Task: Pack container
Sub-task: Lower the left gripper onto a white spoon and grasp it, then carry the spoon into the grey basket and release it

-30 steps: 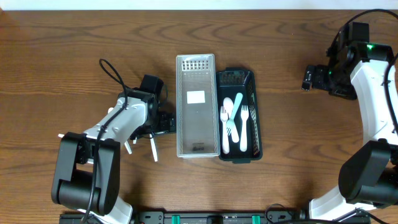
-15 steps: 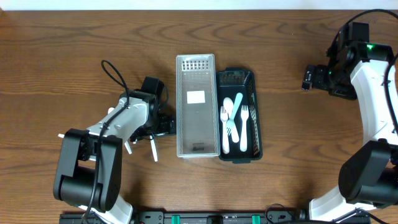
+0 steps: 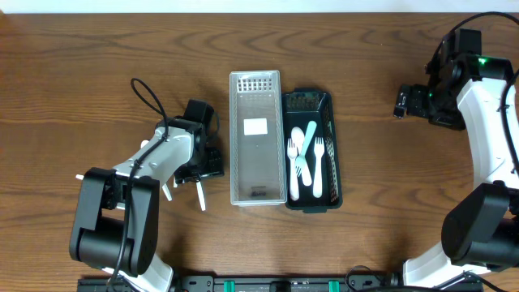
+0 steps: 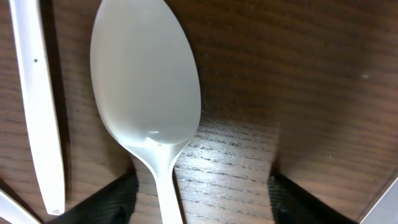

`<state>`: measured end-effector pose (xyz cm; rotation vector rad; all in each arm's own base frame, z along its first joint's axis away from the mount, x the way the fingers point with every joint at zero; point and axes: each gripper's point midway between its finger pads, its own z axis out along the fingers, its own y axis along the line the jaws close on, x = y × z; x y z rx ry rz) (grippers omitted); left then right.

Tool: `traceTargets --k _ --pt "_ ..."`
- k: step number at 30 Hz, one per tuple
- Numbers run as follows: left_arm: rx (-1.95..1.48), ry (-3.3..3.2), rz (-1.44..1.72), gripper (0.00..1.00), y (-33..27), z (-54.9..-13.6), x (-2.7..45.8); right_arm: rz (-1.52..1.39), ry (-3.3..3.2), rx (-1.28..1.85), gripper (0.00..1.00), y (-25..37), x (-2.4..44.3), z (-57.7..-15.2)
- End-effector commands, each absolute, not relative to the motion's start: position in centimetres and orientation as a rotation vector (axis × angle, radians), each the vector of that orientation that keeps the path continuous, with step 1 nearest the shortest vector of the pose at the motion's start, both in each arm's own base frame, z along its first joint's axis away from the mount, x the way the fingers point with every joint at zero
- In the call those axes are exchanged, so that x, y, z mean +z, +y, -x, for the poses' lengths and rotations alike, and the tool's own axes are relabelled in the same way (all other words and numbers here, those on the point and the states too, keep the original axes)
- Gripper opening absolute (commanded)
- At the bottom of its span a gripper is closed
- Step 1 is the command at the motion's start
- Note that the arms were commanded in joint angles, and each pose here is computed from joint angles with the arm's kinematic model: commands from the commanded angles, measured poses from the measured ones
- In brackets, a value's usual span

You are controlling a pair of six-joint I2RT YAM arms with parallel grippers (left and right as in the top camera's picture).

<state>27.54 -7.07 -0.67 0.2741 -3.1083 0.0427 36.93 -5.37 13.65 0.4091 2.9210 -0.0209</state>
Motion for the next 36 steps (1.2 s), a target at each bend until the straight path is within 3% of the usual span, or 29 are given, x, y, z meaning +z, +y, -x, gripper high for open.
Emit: traceTargets --k 1,6,12,22,26,31,36 --pt "0.04 -3.06 -0.268 0.63 -7.1 -26.7 -1.9 -0.373 2.938 -0.01 0.99 -4.9 13.2 -36.9" --pt "0.04 -3.06 -0.268 0.53 -7.1 -26.7 -1.9 -0.373 2.938 -0.01 0.99 -4.9 13.2 -36.9" --pt "0.04 -3.06 -0.268 0.33 -7.1 -26.7 -1.9 -0.374 2.936 -0.01 0.98 -5.0 13.3 -37.0" --pt "0.039 -3.061 -0.268 0.12 -7.1 -26.7 -1.9 -0.372 2.936 -0.01 0.99 -4.9 13.3 -37.0" --pt "0.04 -3.061 -0.268 0.06 -7.1 -26.7 -1.9 -0.374 2.936 -0.01 0.99 -5.0 13.3 -37.0" --pt "0.044 -3.07 -0.268 0.06 -7.2 -27.0 -1.5 -0.374 2.936 -0.01 0.99 -5.0 13.3 -36.9" --pt "0.064 -3.111 -0.233 0.06 -7.6 -28.8 2.5 -0.374 2.937 -0.01 0.99 -5.0 13.3 -36.9"
